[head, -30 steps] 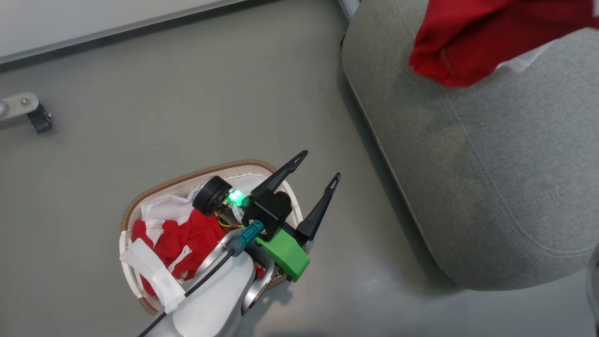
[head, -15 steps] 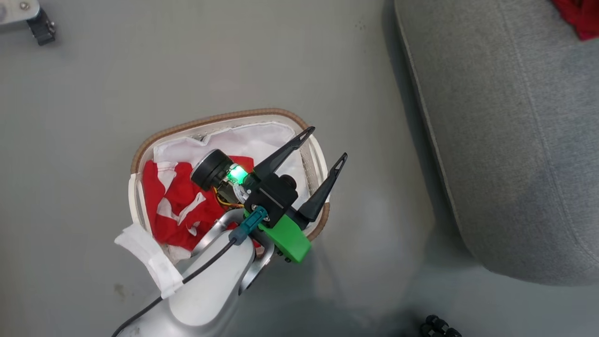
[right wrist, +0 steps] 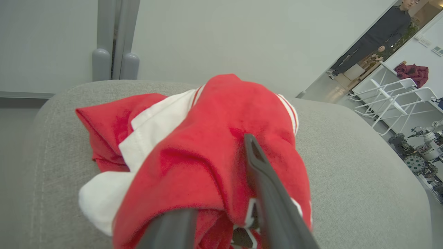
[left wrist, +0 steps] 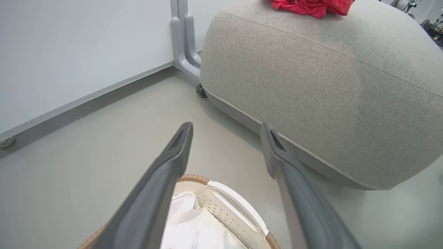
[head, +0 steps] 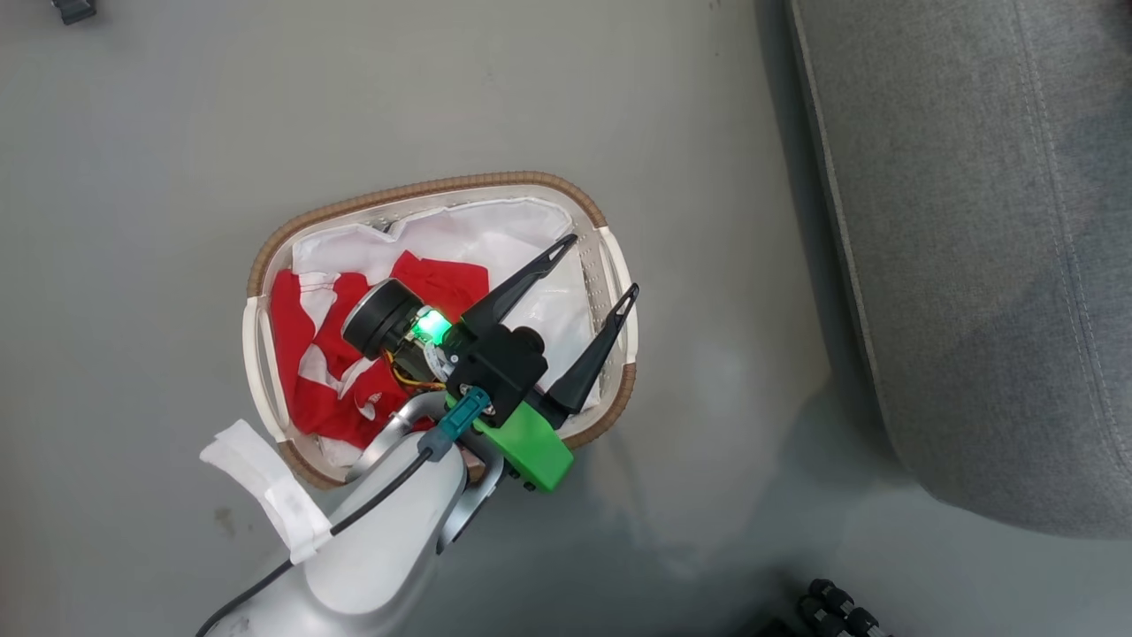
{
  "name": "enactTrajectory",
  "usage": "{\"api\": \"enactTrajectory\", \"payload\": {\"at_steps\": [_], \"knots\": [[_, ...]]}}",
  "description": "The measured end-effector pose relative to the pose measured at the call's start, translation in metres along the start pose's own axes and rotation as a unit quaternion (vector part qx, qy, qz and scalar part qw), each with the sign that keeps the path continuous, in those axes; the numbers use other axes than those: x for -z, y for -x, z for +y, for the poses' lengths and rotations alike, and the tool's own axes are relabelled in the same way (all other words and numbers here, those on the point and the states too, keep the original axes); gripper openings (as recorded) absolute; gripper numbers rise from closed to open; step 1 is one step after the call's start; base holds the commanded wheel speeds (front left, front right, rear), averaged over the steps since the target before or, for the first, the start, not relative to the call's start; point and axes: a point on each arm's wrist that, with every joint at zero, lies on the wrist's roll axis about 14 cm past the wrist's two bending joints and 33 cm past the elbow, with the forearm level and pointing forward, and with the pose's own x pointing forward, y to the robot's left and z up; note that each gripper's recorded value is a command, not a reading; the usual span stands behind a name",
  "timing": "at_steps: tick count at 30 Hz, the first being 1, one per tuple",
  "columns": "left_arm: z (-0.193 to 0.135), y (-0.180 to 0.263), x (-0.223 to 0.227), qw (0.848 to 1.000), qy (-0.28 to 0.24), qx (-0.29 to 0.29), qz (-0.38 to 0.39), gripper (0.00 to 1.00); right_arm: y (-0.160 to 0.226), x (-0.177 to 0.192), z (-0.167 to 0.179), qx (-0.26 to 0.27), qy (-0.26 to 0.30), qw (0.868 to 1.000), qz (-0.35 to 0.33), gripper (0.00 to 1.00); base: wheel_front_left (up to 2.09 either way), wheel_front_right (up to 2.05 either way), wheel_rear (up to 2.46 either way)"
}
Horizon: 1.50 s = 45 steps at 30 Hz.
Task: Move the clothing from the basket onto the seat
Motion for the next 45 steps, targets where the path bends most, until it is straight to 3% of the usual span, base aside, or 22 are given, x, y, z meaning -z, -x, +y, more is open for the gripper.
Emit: {"api": "enactTrajectory", "payload": {"at_steps": [15, 29, 35, 45], "knots": [[-0.014, -0.002, -0.045, 0.999, 0.005, -0.008, -0.045, 1.00, 0.051, -0.023, 0.003, -0.033, -0.002, 0.998, -0.051, 1.00, 0.00, 0.00, 0.00], [0.000, 0.049, -0.092, 0.989, 0.007, -0.117, -0.089, 1.00, 0.119, -0.086, 0.029, -0.087, -0.079, 0.983, -0.140, 1.00, 0.00, 0.00, 0.00], [0.022, 0.092, -0.105, 0.975, 0.005, -0.196, -0.108, 1.00, 0.150, -0.105, 0.058, -0.127, -0.121, 0.970, -0.166, 1.00, 0.00, 0.00, 0.00], [0.055, 0.195, -0.098, 0.930, 0.021, -0.346, -0.125, 1.00, 0.213, -0.100, 0.110, -0.208, -0.181, 0.946, -0.171, 1.00, 0.00, 0.00, 0.00]]}}
